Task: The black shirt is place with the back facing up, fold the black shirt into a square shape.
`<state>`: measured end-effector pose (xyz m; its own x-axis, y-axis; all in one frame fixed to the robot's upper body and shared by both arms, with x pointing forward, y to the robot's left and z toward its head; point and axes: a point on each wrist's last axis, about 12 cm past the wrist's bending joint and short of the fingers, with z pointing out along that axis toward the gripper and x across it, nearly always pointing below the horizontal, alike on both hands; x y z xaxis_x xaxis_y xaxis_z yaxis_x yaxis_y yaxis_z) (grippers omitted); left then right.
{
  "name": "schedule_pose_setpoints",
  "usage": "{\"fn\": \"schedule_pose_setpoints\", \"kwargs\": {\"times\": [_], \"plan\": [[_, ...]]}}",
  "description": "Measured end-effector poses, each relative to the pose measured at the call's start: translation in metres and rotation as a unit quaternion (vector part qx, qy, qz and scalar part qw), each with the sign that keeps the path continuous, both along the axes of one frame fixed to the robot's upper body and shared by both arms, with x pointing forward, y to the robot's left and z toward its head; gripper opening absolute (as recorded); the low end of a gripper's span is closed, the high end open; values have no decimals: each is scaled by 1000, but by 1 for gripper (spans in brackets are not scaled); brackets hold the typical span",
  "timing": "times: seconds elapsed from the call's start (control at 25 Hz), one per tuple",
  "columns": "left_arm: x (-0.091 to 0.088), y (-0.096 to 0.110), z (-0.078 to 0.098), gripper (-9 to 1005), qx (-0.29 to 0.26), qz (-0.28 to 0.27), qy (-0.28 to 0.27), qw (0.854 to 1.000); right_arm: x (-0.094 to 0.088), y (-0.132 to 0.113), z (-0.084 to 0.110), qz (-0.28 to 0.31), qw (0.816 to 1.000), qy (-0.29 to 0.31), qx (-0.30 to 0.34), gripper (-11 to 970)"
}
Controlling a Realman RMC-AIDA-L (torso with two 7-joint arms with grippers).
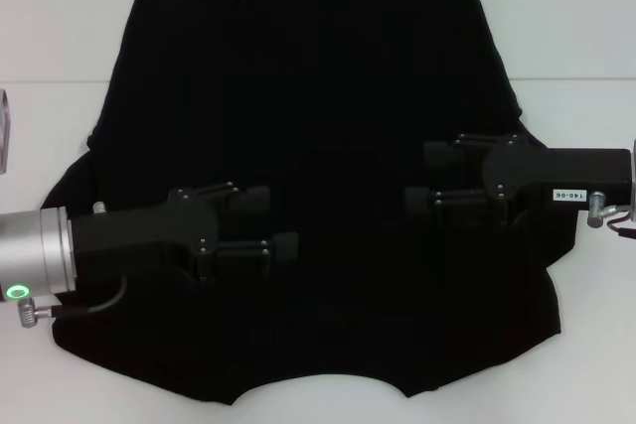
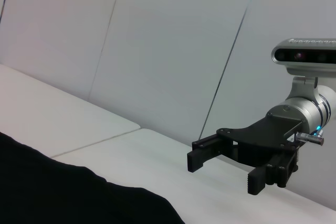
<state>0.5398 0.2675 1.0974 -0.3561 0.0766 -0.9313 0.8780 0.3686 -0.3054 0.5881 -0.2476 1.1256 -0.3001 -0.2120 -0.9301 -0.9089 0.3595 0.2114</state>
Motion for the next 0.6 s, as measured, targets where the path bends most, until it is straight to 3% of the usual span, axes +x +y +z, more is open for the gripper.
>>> {"fn": "schedule_pose_setpoints", "kwargs": {"times": [0.6], "plan": [[2, 1, 2, 859, -6, 7, 9, 1000, 2, 0, 2, -6, 1000, -4, 7, 852]]}}
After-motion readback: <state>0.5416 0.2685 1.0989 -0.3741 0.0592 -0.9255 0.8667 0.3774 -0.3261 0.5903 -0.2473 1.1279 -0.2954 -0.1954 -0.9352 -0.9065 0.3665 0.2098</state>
